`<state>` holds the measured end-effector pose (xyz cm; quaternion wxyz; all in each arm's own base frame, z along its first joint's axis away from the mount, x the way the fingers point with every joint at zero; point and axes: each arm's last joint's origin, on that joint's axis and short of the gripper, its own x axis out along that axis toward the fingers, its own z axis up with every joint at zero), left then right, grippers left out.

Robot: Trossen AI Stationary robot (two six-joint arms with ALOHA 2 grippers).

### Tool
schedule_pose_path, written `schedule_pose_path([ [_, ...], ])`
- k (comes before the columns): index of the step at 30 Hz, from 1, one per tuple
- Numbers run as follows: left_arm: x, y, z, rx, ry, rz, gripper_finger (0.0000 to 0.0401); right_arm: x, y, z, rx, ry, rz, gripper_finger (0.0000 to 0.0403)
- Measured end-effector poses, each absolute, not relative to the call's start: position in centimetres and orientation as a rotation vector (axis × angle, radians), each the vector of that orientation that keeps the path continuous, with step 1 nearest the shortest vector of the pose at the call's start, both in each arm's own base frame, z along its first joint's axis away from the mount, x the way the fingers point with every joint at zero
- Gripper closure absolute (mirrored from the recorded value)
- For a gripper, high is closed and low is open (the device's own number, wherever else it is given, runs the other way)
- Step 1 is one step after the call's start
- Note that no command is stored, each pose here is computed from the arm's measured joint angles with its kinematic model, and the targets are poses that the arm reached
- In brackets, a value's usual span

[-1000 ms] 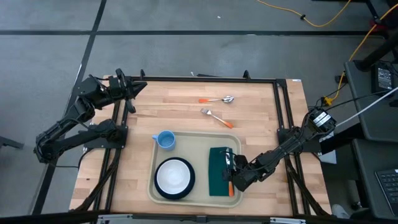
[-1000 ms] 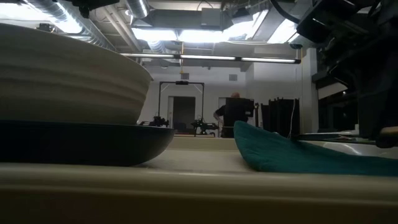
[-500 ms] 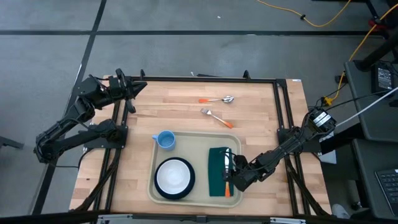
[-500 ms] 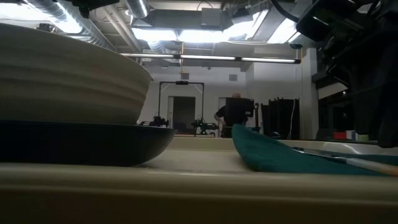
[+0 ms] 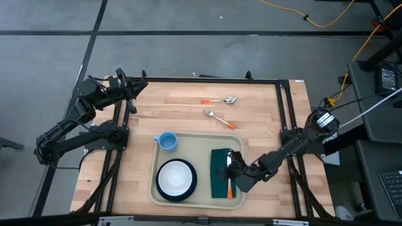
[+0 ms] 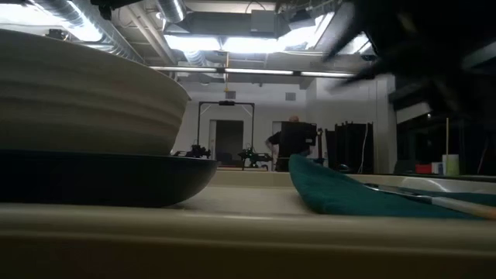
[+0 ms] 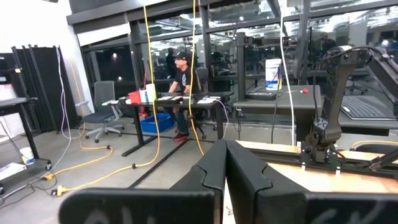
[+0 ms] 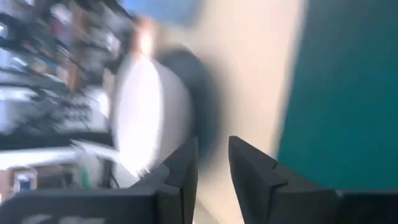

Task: Set up tray
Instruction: Put the orange fork on top of the napkin to the left of the orange knife

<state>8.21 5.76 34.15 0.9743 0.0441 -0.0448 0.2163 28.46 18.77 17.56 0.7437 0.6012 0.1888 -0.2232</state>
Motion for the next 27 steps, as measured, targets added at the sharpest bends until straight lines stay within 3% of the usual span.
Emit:
schedule_pose_path([
  [5, 8.2, 5.7, 34.1, 0.061, -0.095, 0.423, 0.0397, 28.9, 18.0, 19.9, 1.219, 0.185, -0.472, 0.0331],
  [12, 8.2, 5.7, 34.1, 0.04, -0.098, 0.417, 0.0397, 28.1, 15.4, 26.5, 0.975, -0.029, -0.429, 0.0394],
  [27, 8.2, 5.7, 34.1, 0.007, -0.105, 0.416, 0.0397, 24.8, 8.2, 40.4, 0.506, -0.205, -0.459, 0.0397],
])
